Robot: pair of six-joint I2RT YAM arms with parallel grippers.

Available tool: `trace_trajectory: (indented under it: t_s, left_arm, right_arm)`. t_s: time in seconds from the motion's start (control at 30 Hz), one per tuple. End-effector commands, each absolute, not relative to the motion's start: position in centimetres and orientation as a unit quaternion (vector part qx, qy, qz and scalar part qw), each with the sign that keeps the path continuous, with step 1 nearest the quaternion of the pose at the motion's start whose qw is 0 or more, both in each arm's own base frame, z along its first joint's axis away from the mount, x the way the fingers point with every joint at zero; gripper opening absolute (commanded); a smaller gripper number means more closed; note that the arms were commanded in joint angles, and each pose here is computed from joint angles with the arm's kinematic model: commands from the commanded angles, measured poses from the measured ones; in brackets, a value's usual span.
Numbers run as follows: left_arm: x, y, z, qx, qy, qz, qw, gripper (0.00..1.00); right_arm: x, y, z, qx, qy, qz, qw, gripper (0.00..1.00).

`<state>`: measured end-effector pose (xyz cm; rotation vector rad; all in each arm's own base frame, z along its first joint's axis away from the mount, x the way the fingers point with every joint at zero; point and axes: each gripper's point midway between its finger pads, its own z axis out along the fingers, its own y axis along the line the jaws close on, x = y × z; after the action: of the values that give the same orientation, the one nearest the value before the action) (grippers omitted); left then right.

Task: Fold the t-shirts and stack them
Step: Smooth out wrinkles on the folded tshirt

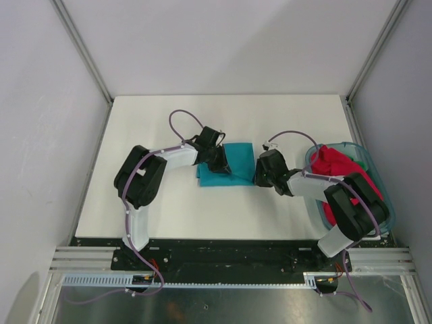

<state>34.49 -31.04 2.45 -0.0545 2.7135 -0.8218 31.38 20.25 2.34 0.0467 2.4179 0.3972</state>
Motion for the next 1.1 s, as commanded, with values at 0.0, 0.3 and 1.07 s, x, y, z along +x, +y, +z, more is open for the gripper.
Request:
trace_trajectory:
  t_s: [0.0,0.3,1.07]
  left_arm:
    - [35.7,-31.0,3.1,-0.011,0.942,-0.290,0.171,0.13]
    - [35.7,-31.2,4.1,-0.004,0.938,-0.299,0.177,0.15]
    - [31.2,-29.0,4.8,-0.008,0.941,-0.297,0.165,0.13]
  right_arm:
    - [30.9,19.2,0.7,0.039,0.941,0.129,0.309,0.30]
    - [30.3,17.4,3.2,0.052,0.945,0.106,0.306,0.29]
    - [32.7,24.3,7.7,0.012,0.932,0.158,0.326,0.30]
